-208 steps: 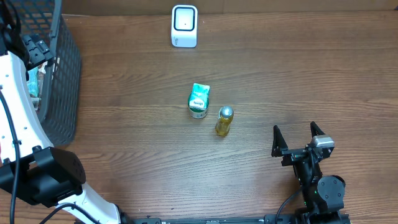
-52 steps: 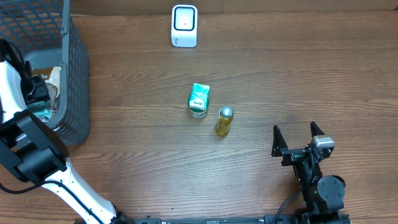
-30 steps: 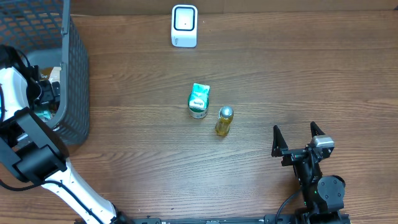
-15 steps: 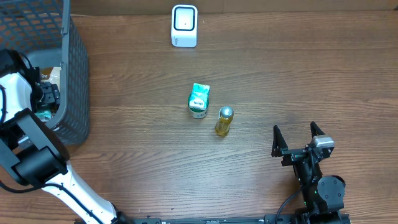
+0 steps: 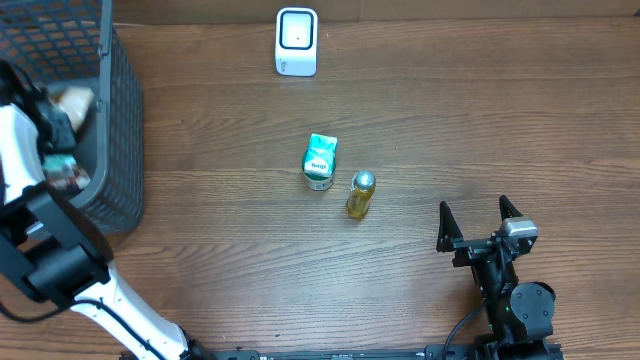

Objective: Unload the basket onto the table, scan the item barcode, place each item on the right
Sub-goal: 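Lift the wipes pack out of the basket with the left gripper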

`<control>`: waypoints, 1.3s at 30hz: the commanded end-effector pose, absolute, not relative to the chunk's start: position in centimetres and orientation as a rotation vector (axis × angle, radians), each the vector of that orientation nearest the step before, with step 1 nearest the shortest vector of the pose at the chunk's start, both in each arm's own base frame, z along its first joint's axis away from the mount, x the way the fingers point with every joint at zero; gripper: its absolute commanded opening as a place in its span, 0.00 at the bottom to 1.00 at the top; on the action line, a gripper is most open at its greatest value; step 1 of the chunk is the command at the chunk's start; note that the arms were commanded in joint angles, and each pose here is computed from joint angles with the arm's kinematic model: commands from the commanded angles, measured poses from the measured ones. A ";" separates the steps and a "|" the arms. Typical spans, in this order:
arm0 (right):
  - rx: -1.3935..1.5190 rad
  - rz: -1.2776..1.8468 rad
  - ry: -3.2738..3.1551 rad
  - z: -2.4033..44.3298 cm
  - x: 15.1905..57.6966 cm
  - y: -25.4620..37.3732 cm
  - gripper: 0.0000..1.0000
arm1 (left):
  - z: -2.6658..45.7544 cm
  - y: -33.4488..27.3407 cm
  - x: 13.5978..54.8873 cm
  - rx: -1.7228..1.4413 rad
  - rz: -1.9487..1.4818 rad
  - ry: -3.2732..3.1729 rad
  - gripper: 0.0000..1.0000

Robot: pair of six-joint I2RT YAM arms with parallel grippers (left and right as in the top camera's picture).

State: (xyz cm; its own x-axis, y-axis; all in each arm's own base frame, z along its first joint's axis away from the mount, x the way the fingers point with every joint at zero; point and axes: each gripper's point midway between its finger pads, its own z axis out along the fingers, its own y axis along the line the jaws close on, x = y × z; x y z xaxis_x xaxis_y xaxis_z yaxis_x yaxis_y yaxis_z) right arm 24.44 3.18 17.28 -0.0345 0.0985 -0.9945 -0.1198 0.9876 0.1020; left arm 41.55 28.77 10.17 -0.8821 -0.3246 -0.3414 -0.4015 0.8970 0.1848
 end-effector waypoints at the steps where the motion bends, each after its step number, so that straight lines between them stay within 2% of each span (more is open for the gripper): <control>1: -0.016 0.169 1.594 17.0 24.5 3.0 1.00 | 25.4 27.5 44.1 -0.561 0.331 2.373 0.16; 7: -0.016 0.169 1.594 17.0 24.5 3.1 1.00 | 38.2 22.0 43.7 -0.514 0.164 2.070 0.12; 12: -0.016 0.168 1.594 17.0 24.5 3.0 1.00 | 42.4 14.9 42.3 -0.377 -0.012 2.024 0.13; 17: -0.016 0.168 1.594 17.0 24.5 3.0 1.00 | 40.8 8.5 41.1 -0.274 -0.129 2.153 0.14; 18: -0.016 0.168 1.594 17.0 24.5 3.0 1.00 | 39.2 6.1 40.8 -0.233 -0.170 2.230 0.14; 22: -0.016 0.168 1.594 17.0 24.5 3.0 1.00 | 35.1 3.1 39.8 -0.168 -0.149 2.421 0.14; 31: -0.016 0.168 1.594 17.0 24.5 3.0 1.00 | 27.1 3.2 38.8 -0.086 0.062 2.758 0.17; 39: -0.016 0.169 1.594 17.0 24.5 3.0 1.00 | 26.4 5.4 38.2 -0.161 0.177 2.797 0.17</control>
State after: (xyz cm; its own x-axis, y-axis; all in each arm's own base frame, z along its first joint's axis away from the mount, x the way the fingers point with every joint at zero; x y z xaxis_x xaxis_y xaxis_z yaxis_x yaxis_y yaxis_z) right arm 24.44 3.17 17.27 -0.0348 0.0984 -0.9945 -0.1194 0.9876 0.1019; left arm 38.63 3.76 25.52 -0.9444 -0.0846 -0.3178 -0.0997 0.9945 0.0317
